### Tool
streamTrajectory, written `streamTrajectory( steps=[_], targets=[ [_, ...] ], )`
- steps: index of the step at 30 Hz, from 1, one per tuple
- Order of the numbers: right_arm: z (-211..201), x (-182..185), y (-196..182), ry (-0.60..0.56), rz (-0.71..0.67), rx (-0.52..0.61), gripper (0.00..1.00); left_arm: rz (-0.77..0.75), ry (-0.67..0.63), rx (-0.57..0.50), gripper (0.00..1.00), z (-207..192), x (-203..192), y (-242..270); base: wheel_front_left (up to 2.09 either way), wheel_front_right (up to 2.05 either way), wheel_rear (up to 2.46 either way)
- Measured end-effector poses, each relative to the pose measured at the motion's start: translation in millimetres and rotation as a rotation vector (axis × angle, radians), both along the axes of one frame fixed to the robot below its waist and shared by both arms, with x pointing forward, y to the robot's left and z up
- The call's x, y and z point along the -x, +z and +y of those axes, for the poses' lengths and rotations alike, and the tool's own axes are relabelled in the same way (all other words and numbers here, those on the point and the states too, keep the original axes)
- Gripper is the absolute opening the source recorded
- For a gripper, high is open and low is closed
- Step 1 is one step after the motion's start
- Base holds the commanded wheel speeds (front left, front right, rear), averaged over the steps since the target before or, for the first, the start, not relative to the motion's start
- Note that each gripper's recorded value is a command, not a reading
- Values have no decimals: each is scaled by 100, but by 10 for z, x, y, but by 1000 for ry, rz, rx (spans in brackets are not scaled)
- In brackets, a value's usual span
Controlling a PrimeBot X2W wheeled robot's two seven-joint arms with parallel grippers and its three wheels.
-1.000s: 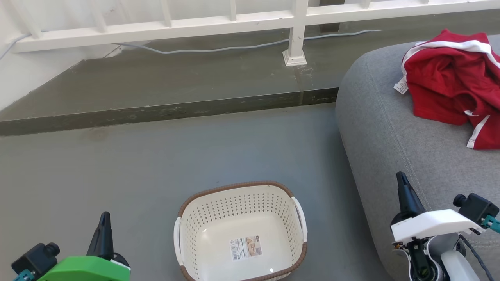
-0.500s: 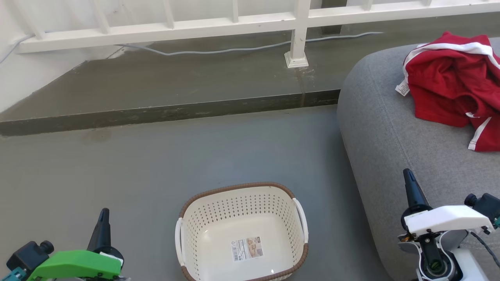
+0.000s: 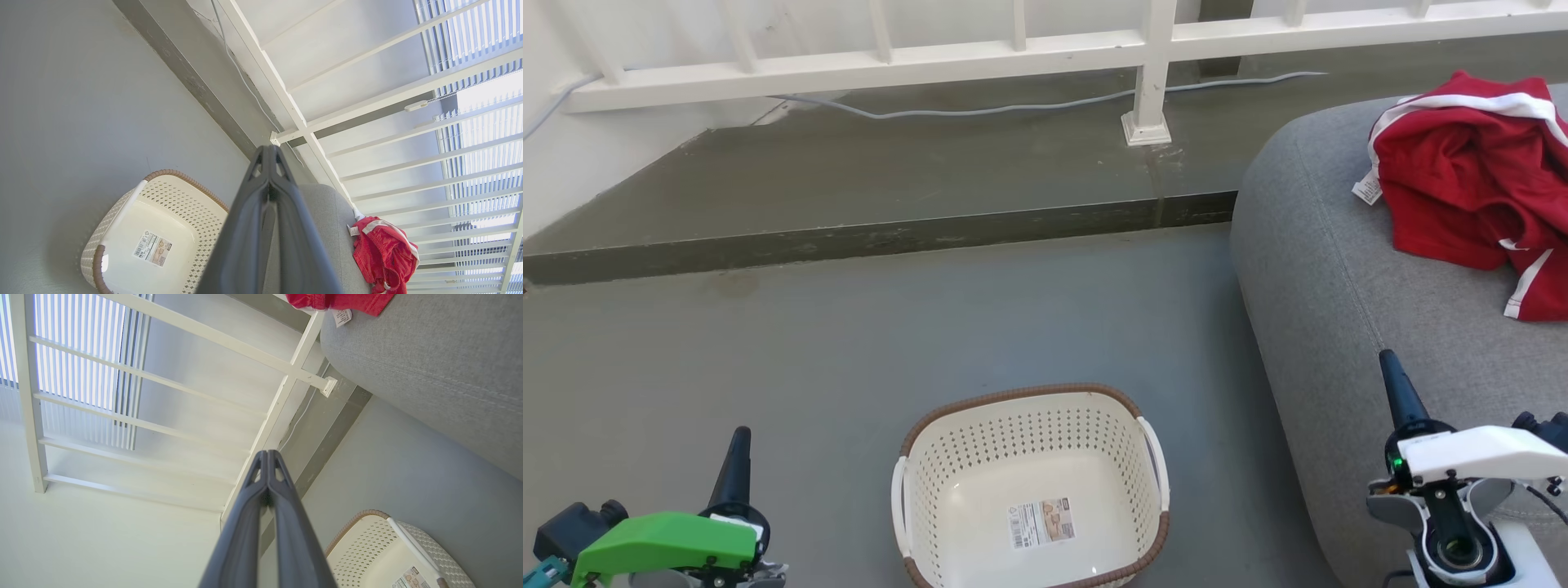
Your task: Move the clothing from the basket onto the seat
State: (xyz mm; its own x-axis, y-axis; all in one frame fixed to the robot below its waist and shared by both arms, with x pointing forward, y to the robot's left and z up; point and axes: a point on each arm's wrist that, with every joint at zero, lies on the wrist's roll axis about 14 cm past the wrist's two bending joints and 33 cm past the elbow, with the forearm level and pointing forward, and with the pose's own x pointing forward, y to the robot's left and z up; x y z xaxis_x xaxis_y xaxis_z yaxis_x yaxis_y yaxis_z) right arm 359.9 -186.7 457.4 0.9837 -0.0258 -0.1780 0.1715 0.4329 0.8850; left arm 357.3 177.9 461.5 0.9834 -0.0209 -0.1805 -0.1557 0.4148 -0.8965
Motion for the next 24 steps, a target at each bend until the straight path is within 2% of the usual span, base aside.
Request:
streamTrajectory(
  steps=[24],
  targets=[
    [-113,-93,123,-52,-57,-341,0,-39,43,317,0,57,-99,82,0,0,0]
  ],
)
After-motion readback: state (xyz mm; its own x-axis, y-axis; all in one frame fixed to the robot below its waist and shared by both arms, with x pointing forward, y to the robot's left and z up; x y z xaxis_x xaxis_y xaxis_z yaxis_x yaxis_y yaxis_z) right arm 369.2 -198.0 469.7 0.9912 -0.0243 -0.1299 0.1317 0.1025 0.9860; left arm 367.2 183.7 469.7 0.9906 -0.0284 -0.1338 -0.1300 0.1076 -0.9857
